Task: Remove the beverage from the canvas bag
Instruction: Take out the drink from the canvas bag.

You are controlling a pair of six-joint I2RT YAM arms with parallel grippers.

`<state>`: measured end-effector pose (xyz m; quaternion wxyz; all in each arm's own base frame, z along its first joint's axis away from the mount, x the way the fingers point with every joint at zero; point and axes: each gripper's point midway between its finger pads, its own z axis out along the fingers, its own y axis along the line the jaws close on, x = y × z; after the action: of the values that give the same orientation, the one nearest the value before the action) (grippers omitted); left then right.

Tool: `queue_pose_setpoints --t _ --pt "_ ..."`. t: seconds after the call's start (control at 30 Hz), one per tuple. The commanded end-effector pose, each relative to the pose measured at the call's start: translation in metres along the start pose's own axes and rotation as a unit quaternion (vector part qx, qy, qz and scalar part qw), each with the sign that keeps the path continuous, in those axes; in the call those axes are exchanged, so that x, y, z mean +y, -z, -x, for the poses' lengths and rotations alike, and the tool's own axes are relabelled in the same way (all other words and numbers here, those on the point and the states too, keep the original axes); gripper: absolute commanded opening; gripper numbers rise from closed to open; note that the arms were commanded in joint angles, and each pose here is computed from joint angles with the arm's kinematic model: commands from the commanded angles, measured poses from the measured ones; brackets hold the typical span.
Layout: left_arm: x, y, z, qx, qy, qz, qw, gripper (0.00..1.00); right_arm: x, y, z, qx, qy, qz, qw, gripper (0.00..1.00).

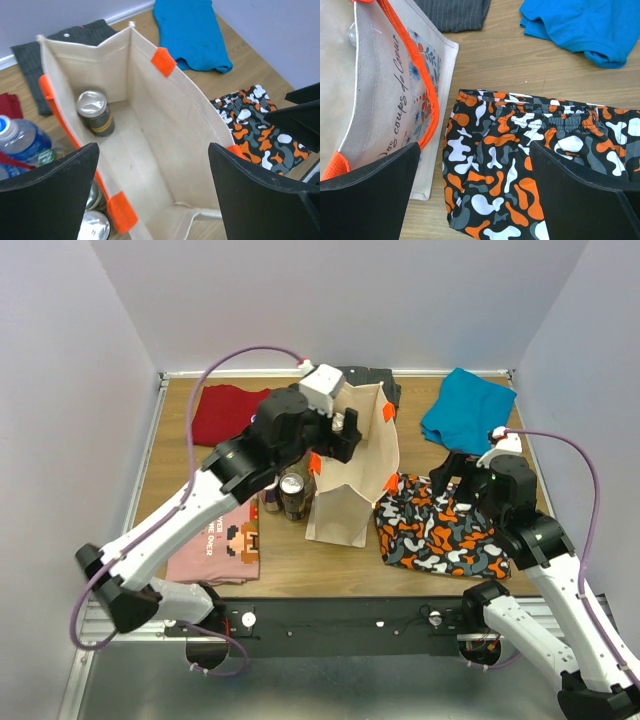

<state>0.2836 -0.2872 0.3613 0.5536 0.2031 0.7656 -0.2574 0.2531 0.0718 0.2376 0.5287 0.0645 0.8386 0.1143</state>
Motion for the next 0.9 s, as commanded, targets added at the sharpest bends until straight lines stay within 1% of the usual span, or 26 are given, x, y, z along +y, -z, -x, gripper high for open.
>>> queue_pose_setpoints --t 0.0,0.03,0.07,0.1,0.13,0.17,0.2,0.23,0.27,0.3,0.33,0.37,0.4,0.43,0.47,0.6,0.73,0.87 --pt "-0.021 -0.036 -0.029 0.079 -0.041 -0.052 0.995 0.99 0.002 0.000 -0.002 -0.003 -0.010 0.009 1.000 0.99" --pt "-0.022 -0.041 -0.021 0.075 -0.047 -0.052 0.995 0.99 0.003 0.000 -0.002 -0.004 -0.011 0.011 1.000 0.99" --pt "-0.019 -0.060 -0.037 0.100 -0.052 -0.043 0.993 0.99 0.003 0.001 -0.001 -0.007 -0.012 0.009 1.000 0.99" --pt "-0.015 -0.066 -0.044 0.116 -0.057 -0.030 0.991 0.99 0.002 0.001 -0.001 -0.008 -0.012 0.010 1.000 0.99" --pt "-0.015 -0.072 -0.036 0.113 -0.059 -0.024 0.992 0.99 0.003 0.002 0.000 -0.010 -0.013 0.010 1.000 0.99" --pt "-0.010 -0.089 -0.053 0.138 -0.067 -0.012 0.988 0.99 0.002 0.002 0.000 -0.009 -0.012 0.009 1.000 0.99" --pt "-0.002 -0.094 -0.060 0.155 -0.072 0.010 0.985 0.99 0.002 0.002 0.000 -0.009 -0.012 0.009 1.000 0.99" --pt "-0.002 -0.100 -0.053 0.151 -0.072 0.015 0.986 0.99 0.002 0.002 -0.001 -0.008 -0.012 0.010 1.000 0.99" --pt "0.002 -0.115 -0.068 0.173 -0.072 0.024 0.982 0.99 0.003 0.001 -0.001 -0.008 -0.012 0.010 1.000 0.99" --pt "0.007 -0.118 -0.074 0.189 -0.070 0.035 0.979 0.99 0.003 0.001 -0.001 -0.008 -0.012 0.010 1.000 0.99" --pt "0.007 -0.124 -0.065 0.182 -0.067 0.037 0.980 0.99 0.003 0.001 -0.001 -0.007 -0.011 0.010 1.000 0.99" --pt "0.011 -0.135 -0.077 0.198 -0.068 0.046 0.977 0.99 0.002 0.001 -0.001 -0.007 -0.011 0.008 1.000 0.99" --pt "0.014 -0.138 -0.082 0.207 -0.062 0.054 0.975 0.99 0.001 0.001 -0.001 -0.007 -0.012 0.006 1.000 0.99" --pt "0.017 -0.142 -0.074 0.199 -0.058 0.062 0.976 0.99 0.002 0.001 -0.001 -0.007 -0.011 0.007 1.000 0.99" --pt "0.021 -0.151 -0.084 0.211 -0.054 0.072 0.973 0.99 0.002 0.000 -0.001 -0.006 -0.010 0.006 1.000 0.99" --pt "0.036 -0.164 -0.084 0.208 -0.037 0.099 0.972 0.99 0.000 -0.003 -0.001 -0.002 -0.005 -0.001 1.000 0.99" --pt "0.056 -0.170 -0.086 0.205 -0.019 0.138 0.969 0.99 -0.004 -0.004 0.000 -0.003 0.000 -0.011 1.000 0.99" --pt "0.075 -0.172 -0.091 0.203 -0.023 0.175 0.963 0.99 -0.004 -0.005 -0.001 -0.001 0.002 -0.011 1.000 0.99"
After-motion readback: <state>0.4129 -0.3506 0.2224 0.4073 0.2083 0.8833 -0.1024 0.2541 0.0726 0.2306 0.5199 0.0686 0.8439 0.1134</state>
